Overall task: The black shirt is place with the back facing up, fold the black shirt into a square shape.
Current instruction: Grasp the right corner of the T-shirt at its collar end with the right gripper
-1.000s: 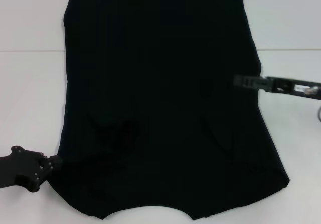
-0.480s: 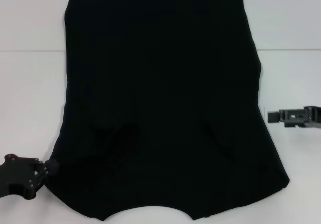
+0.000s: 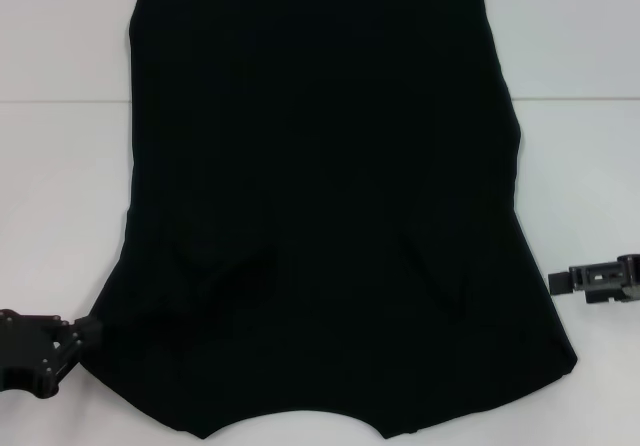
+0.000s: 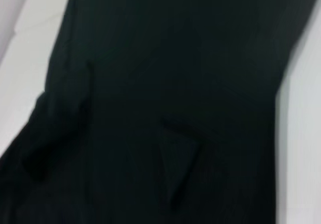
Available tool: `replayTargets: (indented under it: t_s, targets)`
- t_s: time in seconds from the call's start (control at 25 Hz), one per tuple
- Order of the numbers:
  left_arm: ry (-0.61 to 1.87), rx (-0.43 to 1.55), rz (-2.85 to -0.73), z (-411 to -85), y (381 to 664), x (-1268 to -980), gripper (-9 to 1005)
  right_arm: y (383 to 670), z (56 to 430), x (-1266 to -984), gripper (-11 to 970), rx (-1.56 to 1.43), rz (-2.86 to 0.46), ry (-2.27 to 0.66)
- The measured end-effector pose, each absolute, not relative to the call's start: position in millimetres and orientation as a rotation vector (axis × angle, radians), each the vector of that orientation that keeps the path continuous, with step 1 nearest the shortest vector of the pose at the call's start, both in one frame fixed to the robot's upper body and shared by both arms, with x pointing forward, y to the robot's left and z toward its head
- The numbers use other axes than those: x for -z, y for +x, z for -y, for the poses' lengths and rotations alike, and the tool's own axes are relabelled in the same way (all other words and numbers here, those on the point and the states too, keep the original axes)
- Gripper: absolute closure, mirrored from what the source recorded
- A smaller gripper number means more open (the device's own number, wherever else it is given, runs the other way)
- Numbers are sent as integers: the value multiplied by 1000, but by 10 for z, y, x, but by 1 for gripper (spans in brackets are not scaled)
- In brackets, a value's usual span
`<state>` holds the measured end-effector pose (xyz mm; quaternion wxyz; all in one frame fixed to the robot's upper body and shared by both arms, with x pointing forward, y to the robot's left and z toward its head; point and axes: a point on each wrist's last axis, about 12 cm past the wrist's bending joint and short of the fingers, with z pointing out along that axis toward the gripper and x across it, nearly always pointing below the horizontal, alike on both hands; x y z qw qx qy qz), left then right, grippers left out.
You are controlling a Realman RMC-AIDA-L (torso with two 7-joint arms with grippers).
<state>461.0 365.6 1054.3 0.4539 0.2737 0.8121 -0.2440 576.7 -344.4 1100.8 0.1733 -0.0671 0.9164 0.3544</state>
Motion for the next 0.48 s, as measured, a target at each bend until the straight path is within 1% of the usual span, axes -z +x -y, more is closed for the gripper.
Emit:
replayTargets:
  t_s: [0.48]
  targets:
    - [690, 608, -1990, -3633, 4657, -10566, 981, 5738, 3362, -10980, 81, -1021, -2653, -240]
